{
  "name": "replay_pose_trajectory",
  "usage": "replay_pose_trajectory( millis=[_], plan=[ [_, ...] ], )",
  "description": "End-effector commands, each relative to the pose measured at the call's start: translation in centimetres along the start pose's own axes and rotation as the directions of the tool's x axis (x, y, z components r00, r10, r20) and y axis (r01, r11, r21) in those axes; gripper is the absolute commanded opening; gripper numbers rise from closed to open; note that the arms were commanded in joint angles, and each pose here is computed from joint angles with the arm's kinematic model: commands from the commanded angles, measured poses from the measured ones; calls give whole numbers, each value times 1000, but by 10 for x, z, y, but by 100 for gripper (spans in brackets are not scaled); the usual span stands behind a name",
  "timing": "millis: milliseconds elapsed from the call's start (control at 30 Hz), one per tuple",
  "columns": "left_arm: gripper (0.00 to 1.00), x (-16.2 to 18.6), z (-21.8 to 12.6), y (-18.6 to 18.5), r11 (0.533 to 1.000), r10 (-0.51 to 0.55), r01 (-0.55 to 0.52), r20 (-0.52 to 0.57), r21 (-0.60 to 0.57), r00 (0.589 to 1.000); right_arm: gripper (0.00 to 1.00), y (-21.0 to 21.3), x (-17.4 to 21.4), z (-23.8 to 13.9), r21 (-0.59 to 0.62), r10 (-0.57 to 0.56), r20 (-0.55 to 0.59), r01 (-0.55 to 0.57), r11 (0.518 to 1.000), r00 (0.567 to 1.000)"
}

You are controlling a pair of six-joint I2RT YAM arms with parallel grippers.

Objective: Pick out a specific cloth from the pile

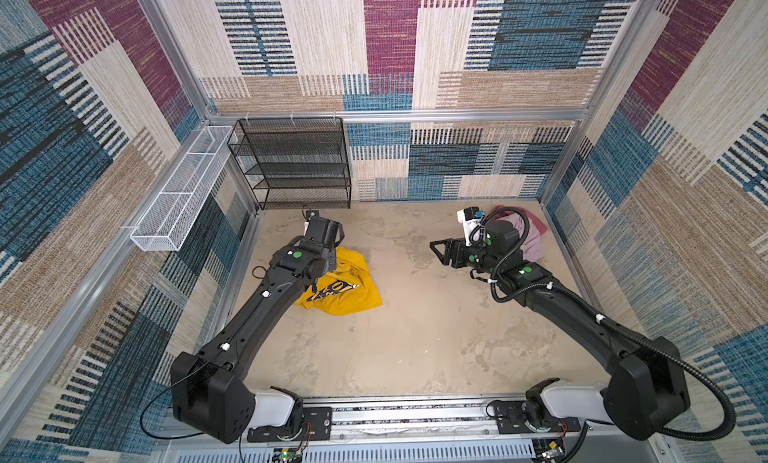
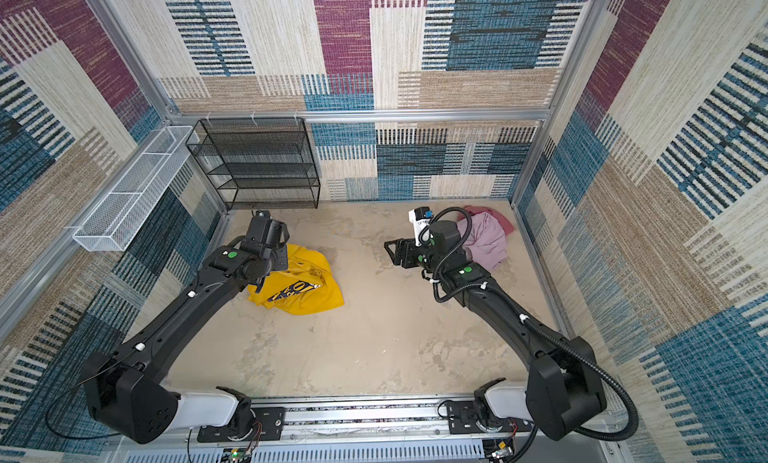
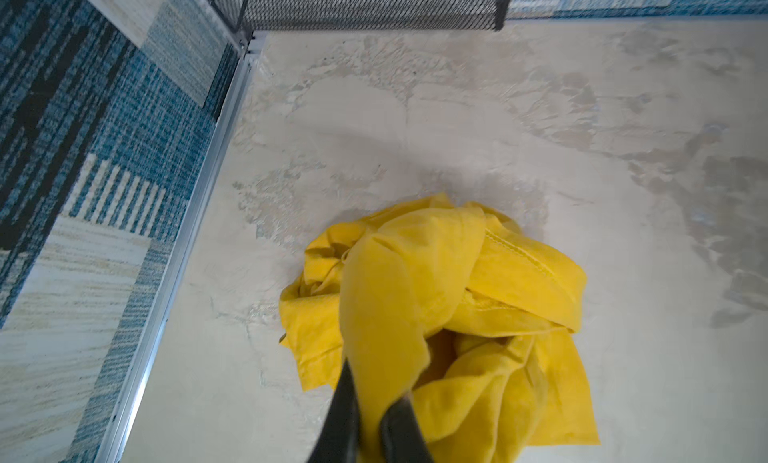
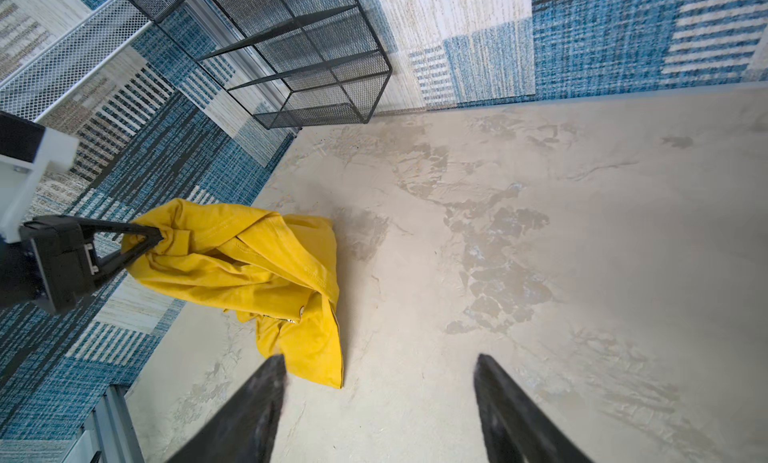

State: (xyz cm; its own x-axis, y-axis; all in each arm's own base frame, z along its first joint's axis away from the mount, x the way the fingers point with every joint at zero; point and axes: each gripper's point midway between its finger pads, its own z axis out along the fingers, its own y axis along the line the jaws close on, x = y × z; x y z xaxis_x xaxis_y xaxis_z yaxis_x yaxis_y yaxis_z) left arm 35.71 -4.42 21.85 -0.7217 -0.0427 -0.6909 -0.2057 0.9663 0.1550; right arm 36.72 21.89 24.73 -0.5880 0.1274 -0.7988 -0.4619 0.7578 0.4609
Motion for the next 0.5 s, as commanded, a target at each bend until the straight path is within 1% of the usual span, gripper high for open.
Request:
replay_pose_trajectory(
  millis=[0, 233, 333, 467],
  plan=[
    [0, 14, 6, 17, 999, -34, 33, -35, -40, 999, 74, 10, -6, 2, -53, -22, 8, 22, 998, 1000],
    [0, 35, 32, 43, 991, -97, 87, -97, -102, 991, 73, 13, -5, 5, -70, -18, -6, 18, 997, 1000],
    [0, 41, 44, 47, 988, -119, 104, -131, -117, 984, 73, 13, -4, 4, -70, -17, -8, 16, 997, 1000],
    [0, 43, 60, 46, 985, -143, 127, -144, -113, 979, 73, 14, -4, 3, -76, -14, -5, 13, 997, 1000]
  ],
)
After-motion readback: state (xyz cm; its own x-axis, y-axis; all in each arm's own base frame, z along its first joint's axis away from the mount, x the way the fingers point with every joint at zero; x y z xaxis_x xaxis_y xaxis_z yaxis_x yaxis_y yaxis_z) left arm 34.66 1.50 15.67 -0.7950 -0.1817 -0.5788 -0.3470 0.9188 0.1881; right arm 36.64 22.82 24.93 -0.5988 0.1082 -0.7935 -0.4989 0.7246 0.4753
